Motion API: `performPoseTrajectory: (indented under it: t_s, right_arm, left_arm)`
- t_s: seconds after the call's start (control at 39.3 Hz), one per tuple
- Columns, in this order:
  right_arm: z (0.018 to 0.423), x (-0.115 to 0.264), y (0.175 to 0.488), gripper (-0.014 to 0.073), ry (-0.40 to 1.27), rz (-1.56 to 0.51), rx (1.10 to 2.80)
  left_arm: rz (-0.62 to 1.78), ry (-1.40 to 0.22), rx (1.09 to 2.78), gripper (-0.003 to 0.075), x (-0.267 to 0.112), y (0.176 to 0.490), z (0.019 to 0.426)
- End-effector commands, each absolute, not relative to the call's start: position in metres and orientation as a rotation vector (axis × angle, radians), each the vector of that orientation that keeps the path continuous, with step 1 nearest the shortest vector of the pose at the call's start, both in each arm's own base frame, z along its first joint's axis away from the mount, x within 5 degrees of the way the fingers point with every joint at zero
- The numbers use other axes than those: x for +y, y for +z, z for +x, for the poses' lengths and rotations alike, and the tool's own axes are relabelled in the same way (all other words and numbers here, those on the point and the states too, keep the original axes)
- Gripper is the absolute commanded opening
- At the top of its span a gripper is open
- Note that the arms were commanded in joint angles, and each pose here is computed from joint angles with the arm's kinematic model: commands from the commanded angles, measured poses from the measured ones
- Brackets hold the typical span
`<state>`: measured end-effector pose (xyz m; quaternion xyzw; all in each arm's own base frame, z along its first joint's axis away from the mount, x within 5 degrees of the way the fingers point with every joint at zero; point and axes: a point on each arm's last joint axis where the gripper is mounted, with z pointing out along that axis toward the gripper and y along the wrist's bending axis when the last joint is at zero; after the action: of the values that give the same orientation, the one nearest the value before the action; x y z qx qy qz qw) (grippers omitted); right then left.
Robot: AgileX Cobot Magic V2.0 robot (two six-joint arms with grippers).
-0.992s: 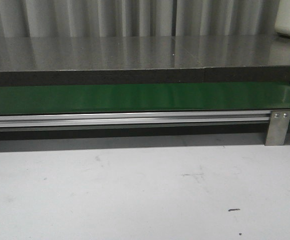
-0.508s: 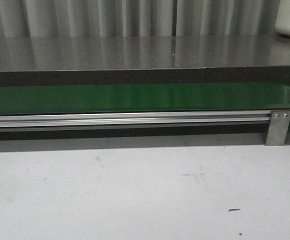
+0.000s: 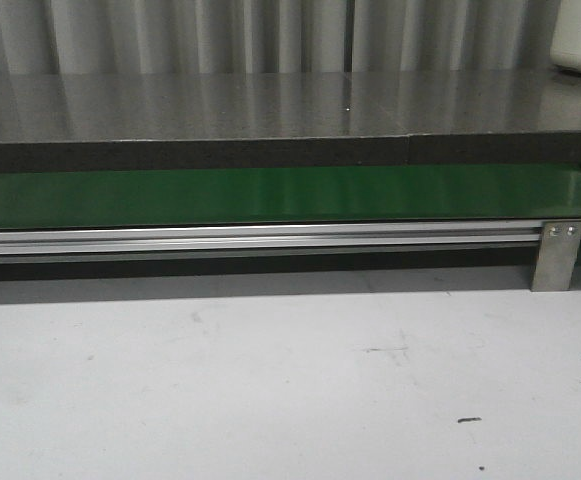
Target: Move button from left to right
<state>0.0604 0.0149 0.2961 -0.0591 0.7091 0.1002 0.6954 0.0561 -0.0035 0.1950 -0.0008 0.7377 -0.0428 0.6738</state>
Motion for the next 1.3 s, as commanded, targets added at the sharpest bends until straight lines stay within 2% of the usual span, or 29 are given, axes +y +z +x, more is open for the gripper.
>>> performPoseTrajectory:
  t_s: [0.0,0.58,1.04,1.27]
  right_arm:
    - [0.06,0.014,0.312,-0.0068,0.217,-0.122,1.476]
    - [0.06,0.013,0.307,-0.0068,0.21,-0.122,1.473]
    - [0.057,0.002,0.204,-0.0068,0.063,0.015,1.593]
    - [0.055,0.003,0.195,-0.0068,0.066,0.011,1.627]
  left_arm:
    - [-0.011,-0.11,1.592,-0.0021,-0.004,0.193,0.056]
    - [-0.011,-0.11,1.592,-0.0021,-0.004,0.193,0.056]
    - [-0.011,-0.11,1.592,-0.0021,-0.004,0.193,0.056]
    - [-0.011,-0.11,1.592,-0.0021,-0.004,0.193,0.056]
